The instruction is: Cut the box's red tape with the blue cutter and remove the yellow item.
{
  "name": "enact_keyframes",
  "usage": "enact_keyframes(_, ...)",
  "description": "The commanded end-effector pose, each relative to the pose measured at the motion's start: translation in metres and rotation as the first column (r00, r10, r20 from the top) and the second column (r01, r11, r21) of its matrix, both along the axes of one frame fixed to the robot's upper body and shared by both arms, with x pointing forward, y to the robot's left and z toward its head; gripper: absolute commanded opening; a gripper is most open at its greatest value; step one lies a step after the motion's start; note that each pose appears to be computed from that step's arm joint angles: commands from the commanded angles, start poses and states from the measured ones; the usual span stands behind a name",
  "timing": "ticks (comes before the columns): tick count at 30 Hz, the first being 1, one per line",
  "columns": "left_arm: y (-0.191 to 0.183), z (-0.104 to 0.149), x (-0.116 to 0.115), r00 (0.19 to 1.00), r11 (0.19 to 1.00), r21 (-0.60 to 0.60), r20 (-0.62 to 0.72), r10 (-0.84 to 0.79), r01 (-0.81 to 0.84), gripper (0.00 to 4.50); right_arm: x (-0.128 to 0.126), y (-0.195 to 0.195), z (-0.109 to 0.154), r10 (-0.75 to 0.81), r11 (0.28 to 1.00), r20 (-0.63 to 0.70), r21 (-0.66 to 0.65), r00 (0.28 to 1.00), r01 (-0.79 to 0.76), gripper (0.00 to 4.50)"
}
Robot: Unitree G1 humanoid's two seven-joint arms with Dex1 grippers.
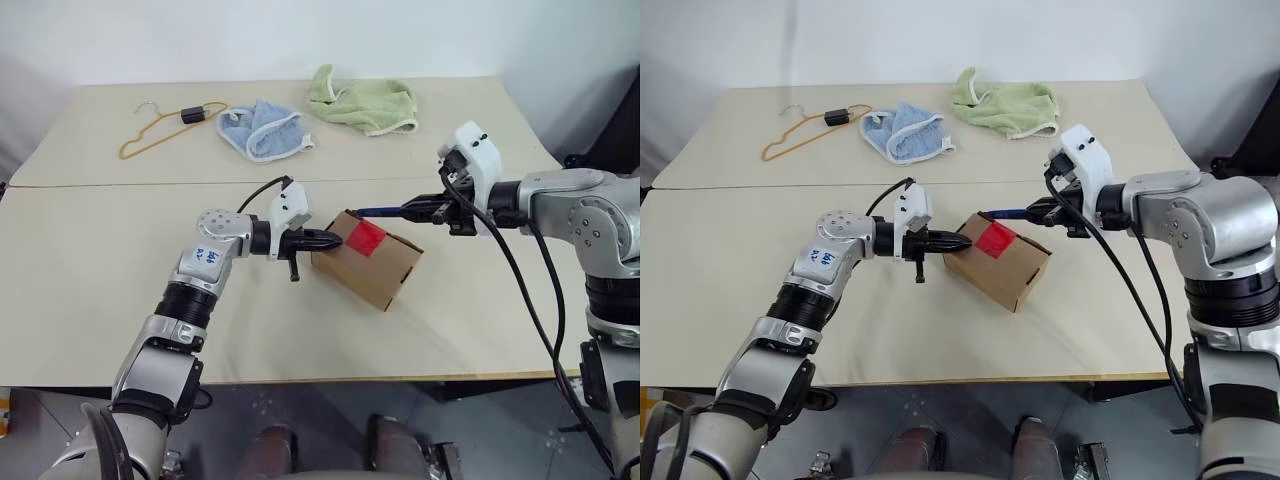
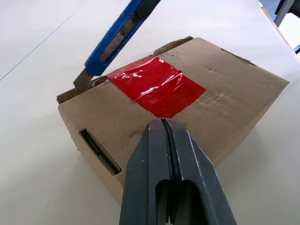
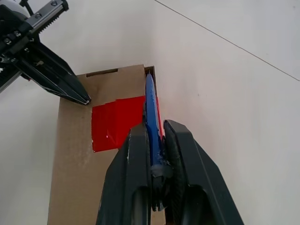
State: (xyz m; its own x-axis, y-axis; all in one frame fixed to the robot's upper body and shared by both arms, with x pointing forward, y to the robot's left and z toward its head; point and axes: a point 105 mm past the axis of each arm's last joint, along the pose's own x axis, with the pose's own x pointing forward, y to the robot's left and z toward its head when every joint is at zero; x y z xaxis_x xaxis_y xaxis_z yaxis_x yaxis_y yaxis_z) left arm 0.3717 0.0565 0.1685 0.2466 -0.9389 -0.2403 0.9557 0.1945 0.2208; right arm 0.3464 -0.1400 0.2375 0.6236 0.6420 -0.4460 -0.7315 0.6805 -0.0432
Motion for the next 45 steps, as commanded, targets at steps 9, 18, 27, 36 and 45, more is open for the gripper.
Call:
enact_keyframes(9,-0.002,-0.001,0.003,1.000,1.000,0.011,-0.004,-0.001,0.001,0.00,-0.008,-0.001,0.005,0.037,0.998,0.022,-0.041,0.999,-0.036,0.14)
enact_keyframes(18,-0.006,-0.017,0.008,0.996,0.992,0.106,-0.057,0.069,-0.063,0.00,-0.009,-0.004,0.002,0.044,0.990,-0.063,-0.132,0.997,-0.052,0.14)
enact_keyframes(27,-0.011,-0.033,0.006,0.989,0.972,0.216,-0.088,0.116,-0.095,0.00,-0.007,-0.002,0.005,0.039,0.980,-0.130,-0.188,0.991,-0.064,0.14)
enact_keyframes(36,-0.010,-0.049,-0.001,0.980,0.940,0.330,-0.140,0.144,-0.091,0.00,-0.010,-0.002,0.006,0.017,0.969,-0.179,-0.240,0.984,-0.060,0.14)
enact_keyframes(45,-0.010,-0.062,-0.004,0.978,0.911,0.401,-0.133,0.160,-0.094,0.00,-0.013,-0.006,0.007,-0.004,0.956,-0.201,-0.287,0.980,-0.055,0.14)
